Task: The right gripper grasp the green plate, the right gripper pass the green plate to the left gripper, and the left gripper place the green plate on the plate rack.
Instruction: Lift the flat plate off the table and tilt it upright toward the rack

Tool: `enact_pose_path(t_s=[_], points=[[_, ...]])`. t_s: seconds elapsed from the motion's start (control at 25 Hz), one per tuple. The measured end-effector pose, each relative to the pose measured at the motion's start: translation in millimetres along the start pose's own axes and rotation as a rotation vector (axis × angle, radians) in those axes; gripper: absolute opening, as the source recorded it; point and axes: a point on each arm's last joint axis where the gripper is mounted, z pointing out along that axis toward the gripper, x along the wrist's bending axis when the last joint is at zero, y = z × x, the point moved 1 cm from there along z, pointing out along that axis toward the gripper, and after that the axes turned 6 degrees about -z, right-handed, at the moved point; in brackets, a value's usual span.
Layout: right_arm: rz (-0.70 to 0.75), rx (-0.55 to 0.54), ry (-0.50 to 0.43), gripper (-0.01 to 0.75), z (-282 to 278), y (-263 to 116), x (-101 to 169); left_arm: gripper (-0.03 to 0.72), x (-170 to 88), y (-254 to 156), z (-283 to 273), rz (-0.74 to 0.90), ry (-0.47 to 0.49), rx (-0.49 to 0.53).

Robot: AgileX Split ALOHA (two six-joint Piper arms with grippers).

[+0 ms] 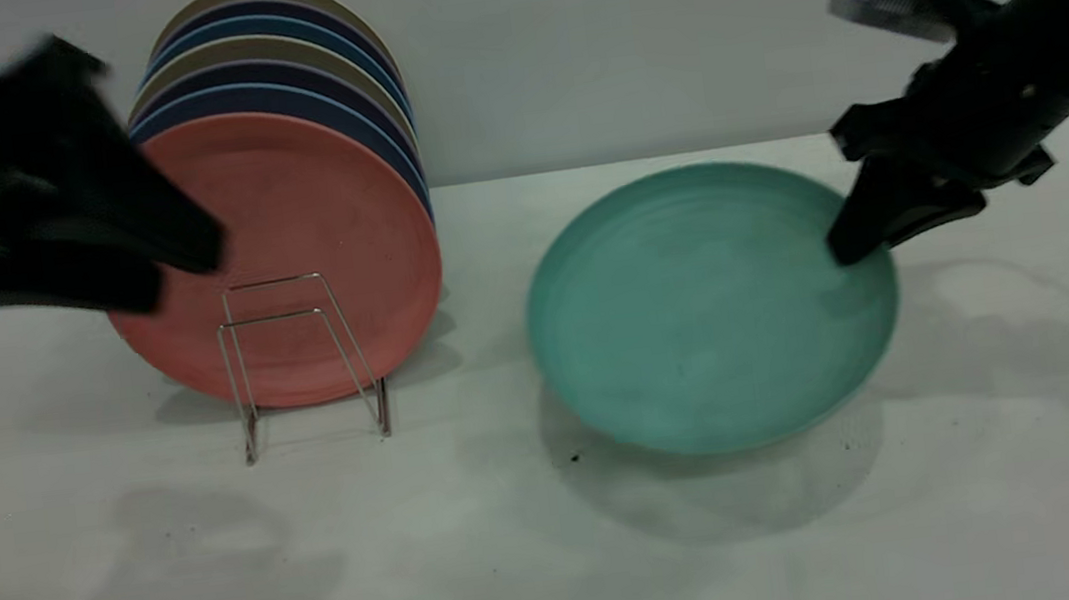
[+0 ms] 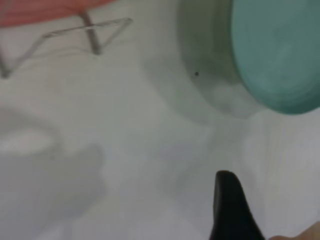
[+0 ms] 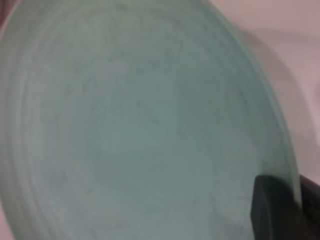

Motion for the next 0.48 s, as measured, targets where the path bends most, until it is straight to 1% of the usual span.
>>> enact_pose_path(t_s=[0.16,0.32,0.48], points=[[-0.038,0.026,0.076,0.015,2.5,0.8,21.4,0.446,-4.9,-2.6,21.3,0.018,-0.003,0.025],[-0.058,-0.019,0.175,0.015,-7.1,11.3,47.6,0.446,-4.6,-2.4,29.1,0.016,0.008,0.018],[-0.074,-0.066,0.239,0.015,-12.8,19.5,67.4,0.446,-3.1,1.5,29.3,0.002,0.023,-0.021]])
